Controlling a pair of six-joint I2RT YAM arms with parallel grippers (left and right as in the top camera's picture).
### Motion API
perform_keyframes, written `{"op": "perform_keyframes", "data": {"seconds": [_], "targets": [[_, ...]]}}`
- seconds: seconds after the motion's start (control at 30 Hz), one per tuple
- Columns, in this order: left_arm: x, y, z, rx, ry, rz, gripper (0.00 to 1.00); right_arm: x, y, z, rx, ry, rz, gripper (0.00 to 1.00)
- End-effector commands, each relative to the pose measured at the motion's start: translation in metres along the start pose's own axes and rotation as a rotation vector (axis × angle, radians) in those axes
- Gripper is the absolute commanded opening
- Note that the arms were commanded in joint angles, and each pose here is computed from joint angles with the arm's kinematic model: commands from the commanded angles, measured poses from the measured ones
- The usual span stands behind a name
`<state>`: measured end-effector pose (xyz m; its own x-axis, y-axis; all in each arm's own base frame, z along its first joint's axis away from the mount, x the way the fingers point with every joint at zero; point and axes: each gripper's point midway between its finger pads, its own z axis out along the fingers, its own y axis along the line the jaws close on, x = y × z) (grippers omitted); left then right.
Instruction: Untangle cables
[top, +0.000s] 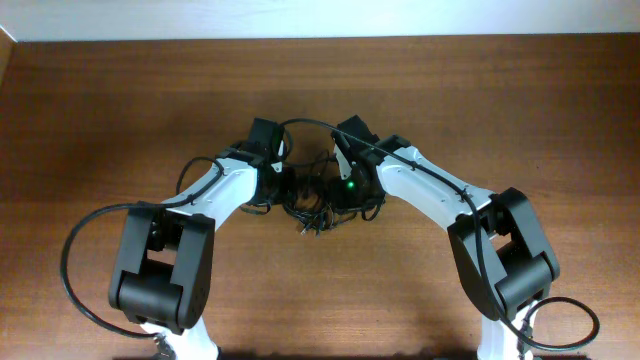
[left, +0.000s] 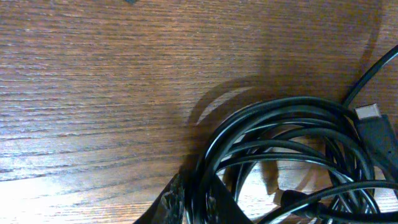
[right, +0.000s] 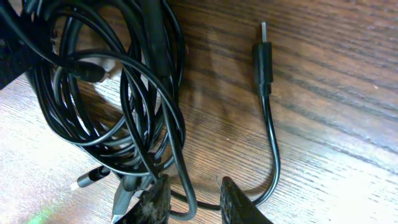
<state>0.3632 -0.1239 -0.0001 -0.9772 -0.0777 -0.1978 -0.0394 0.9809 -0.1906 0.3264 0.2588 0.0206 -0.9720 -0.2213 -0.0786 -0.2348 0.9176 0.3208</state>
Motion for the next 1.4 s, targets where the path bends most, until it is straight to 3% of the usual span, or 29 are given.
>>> {"op": "perform_keyframes", "data": {"seconds": [0.0, 0.47, 0.53, 0.6, 0.87, 1.0, 1.03, 1.23, 1.37], "targets": [[0.017, 0.015, 0.016, -0.05, 0.059, -0.02, 0.13, 0.004, 0.001, 0.001, 0.005, 0.004, -0.002, 0.2], [0.019, 0.015, 0.016, -0.049, 0.063, -0.057, 0.09, 0.011, -0.004, 0.013, 0.005, 0.005, 0.002, 0.17], [0.018, 0.015, 0.016, -0.049, 0.062, -0.058, 0.08, 0.014, -0.006, 0.014, 0.008, 0.013, 0.003, 0.04], [0.018, 0.015, 0.016, -0.051, 0.061, -0.069, 0.07, 0.012, -0.003, 0.01, -0.011, 0.006, 0.003, 0.04], [0.017, 0.015, 0.016, -0.052, 0.056, -0.117, 0.03, 0.029, 0.063, -0.026, -0.44, 0.105, -0.048, 0.04], [0.013, 0.004, 0.013, 0.082, 0.078, -0.079, 0.0, 0.022, 0.071, -0.052, -0.655, 0.091, -0.09, 0.04], [0.011, 0.009, 0.012, 0.083, 0.075, -0.093, 0.0, 0.019, 0.076, -0.065, -0.753, 0.058, -0.168, 0.04], [0.005, 0.026, 0.01, 0.074, 0.065, -0.142, 0.03, 0.008, 0.054, -0.066, -0.718, 0.023, -0.127, 0.04], [0.005, 0.027, 0.01, 0.07, 0.063, -0.145, 0.04, 0.018, 0.032, -0.05, -0.561, 0.076, -0.066, 0.04]]}}
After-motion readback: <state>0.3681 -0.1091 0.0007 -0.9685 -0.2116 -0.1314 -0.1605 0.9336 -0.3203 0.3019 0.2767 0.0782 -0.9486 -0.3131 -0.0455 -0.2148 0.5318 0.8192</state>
